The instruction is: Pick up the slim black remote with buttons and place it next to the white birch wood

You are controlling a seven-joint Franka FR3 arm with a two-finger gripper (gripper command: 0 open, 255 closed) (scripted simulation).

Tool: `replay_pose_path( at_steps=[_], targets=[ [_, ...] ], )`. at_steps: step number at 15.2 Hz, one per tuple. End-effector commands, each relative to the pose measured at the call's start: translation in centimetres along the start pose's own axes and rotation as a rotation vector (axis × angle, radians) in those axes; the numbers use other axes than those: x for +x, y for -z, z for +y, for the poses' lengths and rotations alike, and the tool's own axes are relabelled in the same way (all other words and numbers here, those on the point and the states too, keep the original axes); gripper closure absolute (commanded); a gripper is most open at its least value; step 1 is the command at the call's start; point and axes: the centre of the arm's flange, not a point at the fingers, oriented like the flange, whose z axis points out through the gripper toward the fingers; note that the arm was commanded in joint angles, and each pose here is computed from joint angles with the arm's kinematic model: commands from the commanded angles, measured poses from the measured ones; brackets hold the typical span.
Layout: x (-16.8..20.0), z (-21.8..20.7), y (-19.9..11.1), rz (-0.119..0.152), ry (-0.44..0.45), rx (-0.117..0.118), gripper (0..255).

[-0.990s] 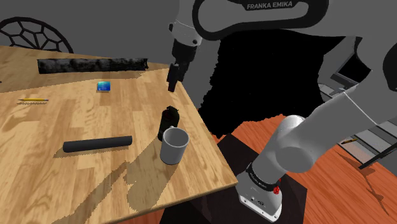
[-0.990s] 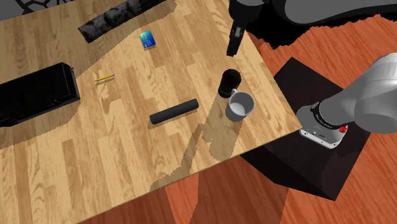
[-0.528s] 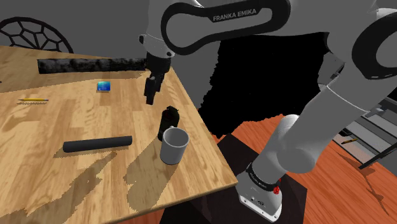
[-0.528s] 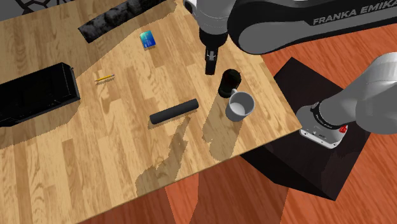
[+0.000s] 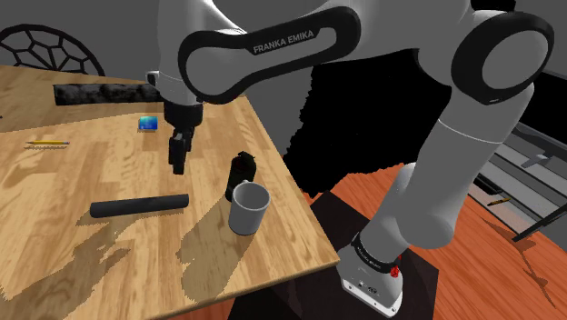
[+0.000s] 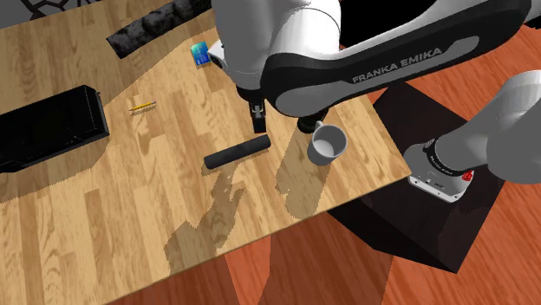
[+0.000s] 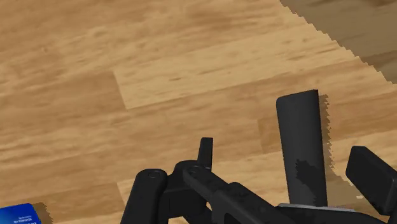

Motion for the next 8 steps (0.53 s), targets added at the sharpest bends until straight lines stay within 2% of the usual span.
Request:
replay_pose_path(
  at_steps=[1,5,8],
  targets=[
    [1.7,-1.5,-1.6,-0.004,0.055,0.010,0],
    [5.1,-4.4,-4.3,-0.014,0.161,0.028,0],
    [5.6,-4.9,-5.8,-0.015,0.177,0.031,0]
  ],
)
